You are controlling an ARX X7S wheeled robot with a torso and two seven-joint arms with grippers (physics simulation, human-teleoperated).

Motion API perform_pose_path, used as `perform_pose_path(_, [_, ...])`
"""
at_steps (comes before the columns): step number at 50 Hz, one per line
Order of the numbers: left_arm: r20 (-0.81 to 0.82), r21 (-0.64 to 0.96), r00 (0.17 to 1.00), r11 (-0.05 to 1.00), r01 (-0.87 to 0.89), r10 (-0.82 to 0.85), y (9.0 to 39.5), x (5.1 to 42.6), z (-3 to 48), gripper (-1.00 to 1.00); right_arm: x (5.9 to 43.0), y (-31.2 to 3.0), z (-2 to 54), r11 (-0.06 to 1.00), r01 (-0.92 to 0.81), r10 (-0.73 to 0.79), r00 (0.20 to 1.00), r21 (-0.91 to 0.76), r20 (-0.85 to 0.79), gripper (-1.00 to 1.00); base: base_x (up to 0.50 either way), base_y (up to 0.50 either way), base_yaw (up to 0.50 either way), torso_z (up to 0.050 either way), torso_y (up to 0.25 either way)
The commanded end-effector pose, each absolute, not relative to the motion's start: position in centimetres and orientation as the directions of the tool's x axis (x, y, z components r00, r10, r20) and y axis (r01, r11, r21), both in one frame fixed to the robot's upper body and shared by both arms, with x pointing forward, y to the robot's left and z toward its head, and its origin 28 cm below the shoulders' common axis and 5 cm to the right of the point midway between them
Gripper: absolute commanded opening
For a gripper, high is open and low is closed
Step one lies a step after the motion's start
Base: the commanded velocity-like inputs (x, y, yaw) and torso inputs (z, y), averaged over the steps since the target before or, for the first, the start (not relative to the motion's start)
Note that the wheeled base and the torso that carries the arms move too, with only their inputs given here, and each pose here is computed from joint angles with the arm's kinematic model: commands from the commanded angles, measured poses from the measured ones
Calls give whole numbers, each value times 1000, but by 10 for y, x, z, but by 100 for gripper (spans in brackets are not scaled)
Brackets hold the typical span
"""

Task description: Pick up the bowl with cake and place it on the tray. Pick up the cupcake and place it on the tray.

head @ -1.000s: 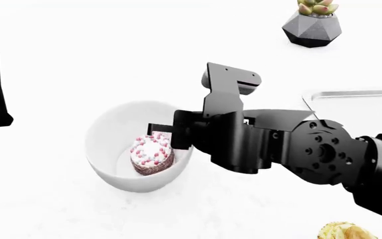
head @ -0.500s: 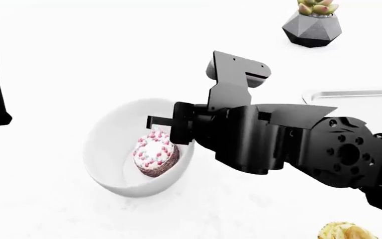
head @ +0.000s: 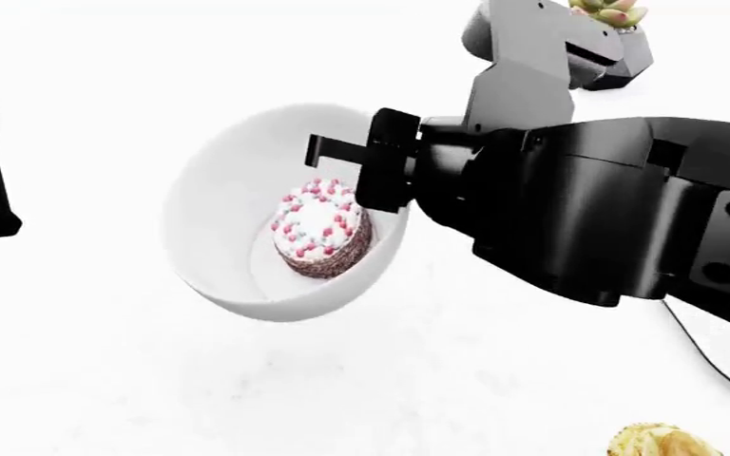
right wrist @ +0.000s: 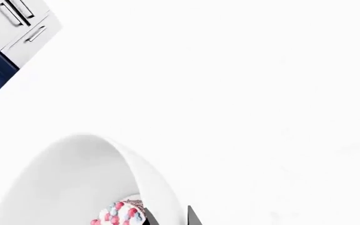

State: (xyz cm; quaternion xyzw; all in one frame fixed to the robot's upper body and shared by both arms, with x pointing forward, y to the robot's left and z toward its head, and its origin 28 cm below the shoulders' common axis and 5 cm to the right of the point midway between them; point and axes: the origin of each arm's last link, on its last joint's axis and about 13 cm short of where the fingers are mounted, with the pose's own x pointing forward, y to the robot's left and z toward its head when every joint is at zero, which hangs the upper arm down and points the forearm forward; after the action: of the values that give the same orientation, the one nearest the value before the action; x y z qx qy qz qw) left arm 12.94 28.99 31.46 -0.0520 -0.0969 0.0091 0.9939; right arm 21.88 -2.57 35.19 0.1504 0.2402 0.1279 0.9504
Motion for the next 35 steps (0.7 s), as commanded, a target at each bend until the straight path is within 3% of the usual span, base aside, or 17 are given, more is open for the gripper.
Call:
perform_pose_path(1, [191,-106,981,994,-10,30,290,129,315,100,204,-42,381,920,-153,274,910,362,-313,-100,0,0,0,0,0])
perform_pose_path(14, [192,-105,981,994,-11,31,290,129,315,100,183,-69,405,928,-110,217,936,357,-276,-100,0,0,0,0,2])
perform_pose_path(35, [194,-96,981,995,-9,27,288,129,314,100,172,-95,406,914,-21,143,951,405,-273,-100,-173,-485,0,0,1])
